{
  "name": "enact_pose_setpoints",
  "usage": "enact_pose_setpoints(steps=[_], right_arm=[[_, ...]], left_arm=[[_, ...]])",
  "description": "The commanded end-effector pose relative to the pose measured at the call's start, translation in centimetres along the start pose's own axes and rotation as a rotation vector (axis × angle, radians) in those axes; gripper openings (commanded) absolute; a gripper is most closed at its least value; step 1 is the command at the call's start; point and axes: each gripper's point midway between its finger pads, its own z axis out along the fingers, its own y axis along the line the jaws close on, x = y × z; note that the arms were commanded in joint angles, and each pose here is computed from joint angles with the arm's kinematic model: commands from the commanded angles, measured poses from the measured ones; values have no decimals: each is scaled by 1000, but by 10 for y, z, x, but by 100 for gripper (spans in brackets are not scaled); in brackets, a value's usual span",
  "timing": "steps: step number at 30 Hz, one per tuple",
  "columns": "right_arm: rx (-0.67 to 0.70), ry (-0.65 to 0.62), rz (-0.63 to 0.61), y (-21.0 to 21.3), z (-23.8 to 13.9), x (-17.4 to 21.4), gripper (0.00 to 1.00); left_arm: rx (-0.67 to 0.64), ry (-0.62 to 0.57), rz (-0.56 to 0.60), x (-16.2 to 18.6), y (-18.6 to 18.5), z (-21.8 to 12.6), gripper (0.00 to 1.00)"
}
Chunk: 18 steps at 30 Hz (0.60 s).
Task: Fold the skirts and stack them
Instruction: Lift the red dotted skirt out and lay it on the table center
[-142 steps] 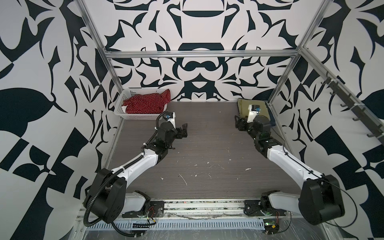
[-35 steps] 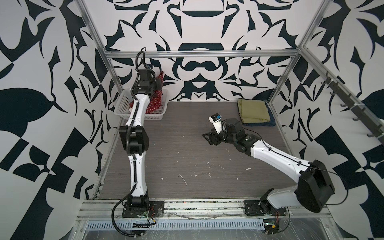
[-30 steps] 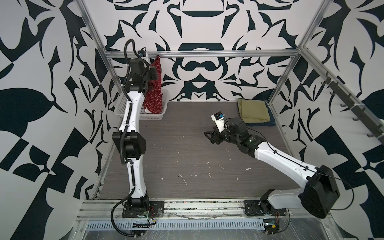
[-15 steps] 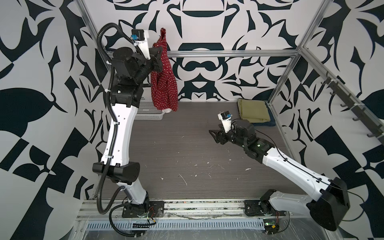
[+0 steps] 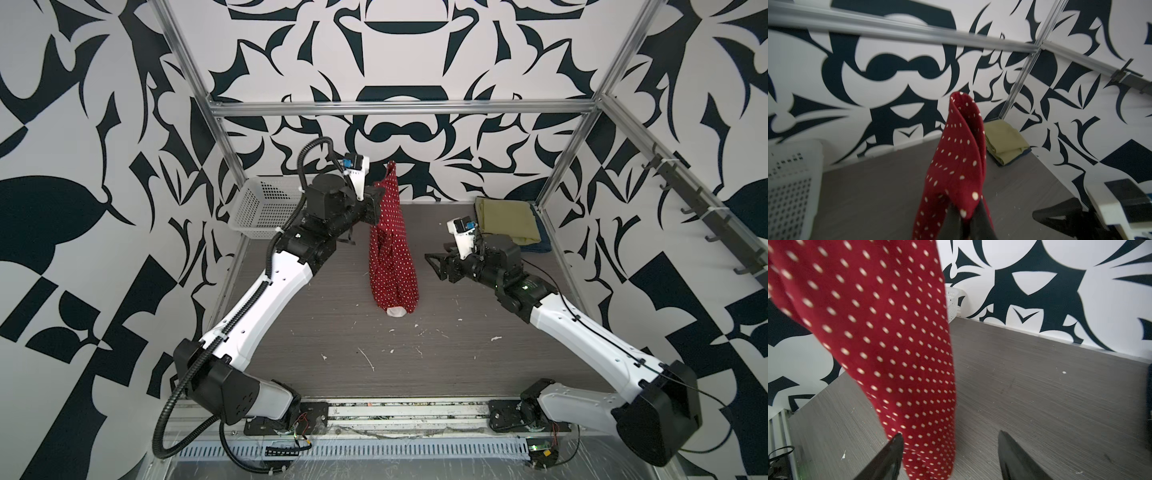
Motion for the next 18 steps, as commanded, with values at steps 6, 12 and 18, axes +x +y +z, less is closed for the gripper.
enact_pose_setpoints(steps=[6,12,18], right_arm=[[-79,-34,105,-11,28,9,75],[-59,-24,145,-23,37,19,75],[-7,61,78,-30,29,32,75]], left_arm=[[-16,57,-50,44,18,71,2],[-155,75,203,19,63,144,69],[-247,113,211,-1,78,136,99]])
